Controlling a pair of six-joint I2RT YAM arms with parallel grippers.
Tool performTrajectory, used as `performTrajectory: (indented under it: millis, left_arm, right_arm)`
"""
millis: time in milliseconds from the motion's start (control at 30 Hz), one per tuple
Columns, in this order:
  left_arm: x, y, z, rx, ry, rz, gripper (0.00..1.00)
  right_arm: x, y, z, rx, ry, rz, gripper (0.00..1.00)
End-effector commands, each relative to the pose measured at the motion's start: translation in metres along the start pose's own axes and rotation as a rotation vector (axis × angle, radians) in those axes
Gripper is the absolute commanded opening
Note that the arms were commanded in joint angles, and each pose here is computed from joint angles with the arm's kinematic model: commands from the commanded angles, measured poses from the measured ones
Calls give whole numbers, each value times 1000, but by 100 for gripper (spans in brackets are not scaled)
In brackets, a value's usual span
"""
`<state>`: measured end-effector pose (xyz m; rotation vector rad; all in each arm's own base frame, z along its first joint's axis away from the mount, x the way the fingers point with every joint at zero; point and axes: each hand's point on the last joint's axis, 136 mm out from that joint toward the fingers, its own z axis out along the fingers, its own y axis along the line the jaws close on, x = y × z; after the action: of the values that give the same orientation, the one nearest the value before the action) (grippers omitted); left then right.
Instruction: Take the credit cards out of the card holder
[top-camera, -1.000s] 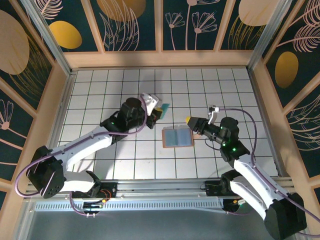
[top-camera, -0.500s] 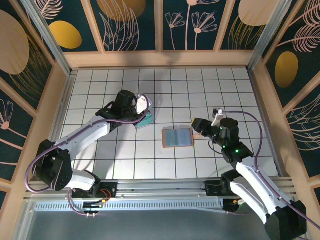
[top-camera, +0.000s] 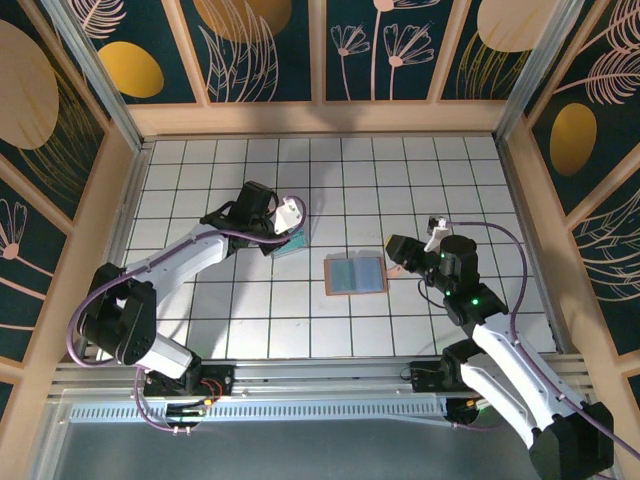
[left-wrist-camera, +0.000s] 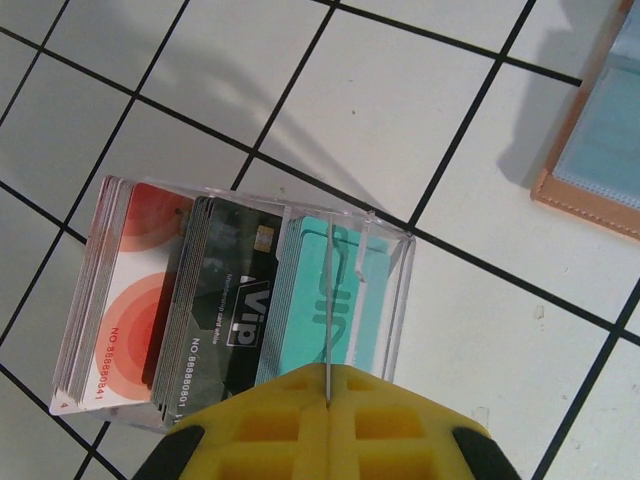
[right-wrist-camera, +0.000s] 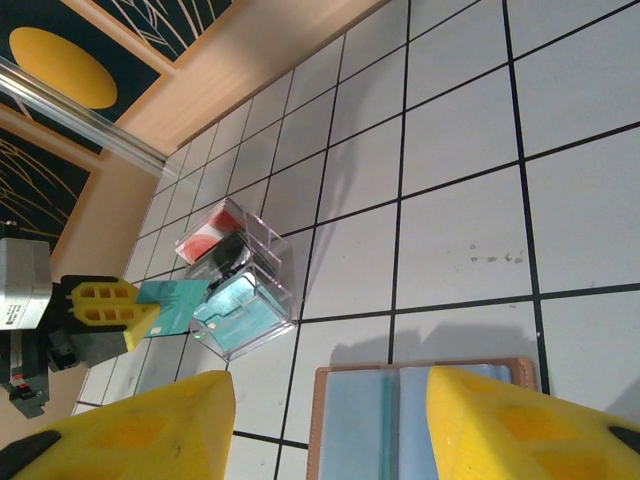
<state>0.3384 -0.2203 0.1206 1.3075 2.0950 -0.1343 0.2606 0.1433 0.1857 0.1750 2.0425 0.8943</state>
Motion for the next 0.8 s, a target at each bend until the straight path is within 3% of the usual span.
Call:
performTrajectory:
  millis: [0,767]
  left_arm:
    - [1,8,3,-6,25,42,0]
    - [18,6,33,57,92,84,0]
  right_arm:
    - [-17,11,-6,-10,-48,-22,53]
    - [-16,12,-6,-16,-44,-24,51]
